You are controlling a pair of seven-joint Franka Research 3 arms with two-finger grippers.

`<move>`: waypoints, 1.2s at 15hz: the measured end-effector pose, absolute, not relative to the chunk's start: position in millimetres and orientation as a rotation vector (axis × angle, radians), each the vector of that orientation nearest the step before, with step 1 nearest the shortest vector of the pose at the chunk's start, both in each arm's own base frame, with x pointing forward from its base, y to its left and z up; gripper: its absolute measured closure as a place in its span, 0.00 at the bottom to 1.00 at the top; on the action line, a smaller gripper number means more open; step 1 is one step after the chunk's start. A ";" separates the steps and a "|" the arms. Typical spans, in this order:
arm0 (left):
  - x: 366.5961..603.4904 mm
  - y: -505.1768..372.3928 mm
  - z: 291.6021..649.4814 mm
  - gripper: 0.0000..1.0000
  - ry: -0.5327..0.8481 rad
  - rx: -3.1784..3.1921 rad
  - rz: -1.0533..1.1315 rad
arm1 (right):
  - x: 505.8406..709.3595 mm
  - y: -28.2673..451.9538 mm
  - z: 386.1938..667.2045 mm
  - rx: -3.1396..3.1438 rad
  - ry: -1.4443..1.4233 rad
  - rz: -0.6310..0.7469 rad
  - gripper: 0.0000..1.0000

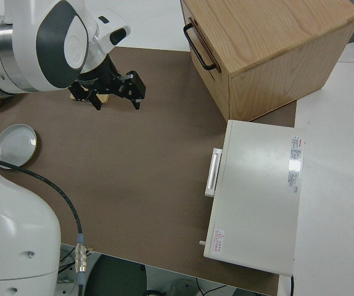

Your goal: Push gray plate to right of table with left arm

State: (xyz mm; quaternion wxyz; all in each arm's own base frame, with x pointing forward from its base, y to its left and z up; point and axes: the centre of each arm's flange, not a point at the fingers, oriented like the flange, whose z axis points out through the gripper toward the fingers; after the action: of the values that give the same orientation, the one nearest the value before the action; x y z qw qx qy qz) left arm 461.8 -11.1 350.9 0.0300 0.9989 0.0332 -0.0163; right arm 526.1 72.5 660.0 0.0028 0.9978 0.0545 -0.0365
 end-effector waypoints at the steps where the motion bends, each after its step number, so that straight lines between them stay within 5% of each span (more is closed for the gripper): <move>1: 460.3 -14.9 347.4 0.00 0.103 3.082 -0.045 | 526.1 72.5 660.0 3.129 0.171 -0.114 0.01; 14: 448.5 -46.0 300.8 0.04 0.148 3.085 0.014 | 526.1 72.5 660.0 3.129 0.171 -0.114 0.01; 18: 448.5 -46.1 300.2 0.21 0.165 3.084 0.012 | 526.1 72.5 660.0 3.129 0.171 -0.115 0.01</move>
State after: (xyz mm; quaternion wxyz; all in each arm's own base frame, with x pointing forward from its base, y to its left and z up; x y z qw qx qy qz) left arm 448.5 -46.1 300.2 0.0266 0.9982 0.0534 0.0039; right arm 526.1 72.5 660.0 0.0028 0.9978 0.0545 -0.0365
